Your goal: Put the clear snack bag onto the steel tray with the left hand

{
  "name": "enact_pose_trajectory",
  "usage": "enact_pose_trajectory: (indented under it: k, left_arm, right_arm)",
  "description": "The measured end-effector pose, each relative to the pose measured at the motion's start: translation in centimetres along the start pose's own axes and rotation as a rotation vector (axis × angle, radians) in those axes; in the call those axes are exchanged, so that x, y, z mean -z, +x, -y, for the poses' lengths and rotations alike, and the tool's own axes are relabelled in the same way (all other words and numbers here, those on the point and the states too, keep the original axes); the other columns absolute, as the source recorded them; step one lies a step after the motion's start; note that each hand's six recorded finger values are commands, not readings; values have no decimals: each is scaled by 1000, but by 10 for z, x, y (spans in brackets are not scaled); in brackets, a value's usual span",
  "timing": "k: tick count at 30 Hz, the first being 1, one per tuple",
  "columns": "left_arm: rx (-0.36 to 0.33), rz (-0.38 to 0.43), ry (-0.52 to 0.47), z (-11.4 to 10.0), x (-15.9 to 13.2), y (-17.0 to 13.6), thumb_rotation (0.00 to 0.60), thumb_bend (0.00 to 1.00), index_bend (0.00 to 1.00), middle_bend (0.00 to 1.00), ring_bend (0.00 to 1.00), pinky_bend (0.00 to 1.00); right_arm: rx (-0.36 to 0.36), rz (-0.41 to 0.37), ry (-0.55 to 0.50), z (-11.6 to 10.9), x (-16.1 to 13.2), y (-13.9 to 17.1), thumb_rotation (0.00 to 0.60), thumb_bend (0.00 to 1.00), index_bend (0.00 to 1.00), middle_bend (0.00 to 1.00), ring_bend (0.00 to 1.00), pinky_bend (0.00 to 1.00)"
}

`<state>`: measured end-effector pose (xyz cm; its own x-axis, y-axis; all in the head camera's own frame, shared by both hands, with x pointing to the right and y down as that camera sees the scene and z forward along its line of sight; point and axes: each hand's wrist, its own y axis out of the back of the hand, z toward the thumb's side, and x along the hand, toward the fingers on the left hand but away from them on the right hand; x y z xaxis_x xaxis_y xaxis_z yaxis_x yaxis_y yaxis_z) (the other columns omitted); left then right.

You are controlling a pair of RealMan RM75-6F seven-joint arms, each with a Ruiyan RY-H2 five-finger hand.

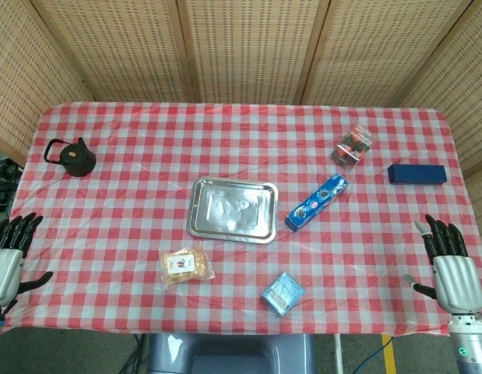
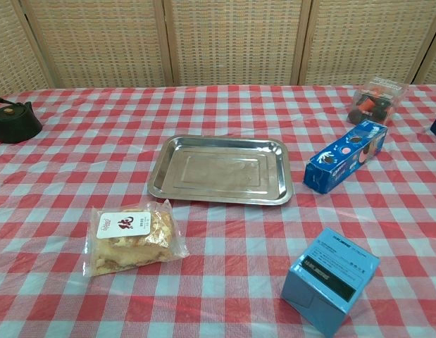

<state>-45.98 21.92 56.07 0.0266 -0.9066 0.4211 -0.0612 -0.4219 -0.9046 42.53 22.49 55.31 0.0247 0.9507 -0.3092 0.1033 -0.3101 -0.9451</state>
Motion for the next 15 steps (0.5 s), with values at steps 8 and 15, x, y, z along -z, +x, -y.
enact_pose_trajectory:
  k: [8, 15]
  left_arm:
    - [16, 5, 11, 4, 0, 3, 600, 0, 0, 0, 0, 0]
    - [20, 40, 6, 4, -7, 6, 600, 0, 0, 0, 0, 0]
  right_arm:
    - [-1, 7, -1, 0, 2, 0, 600, 31, 0, 0, 0, 0]
    - [-2, 10, -3, 0, 3, 0, 600, 31, 0, 0, 0, 0]
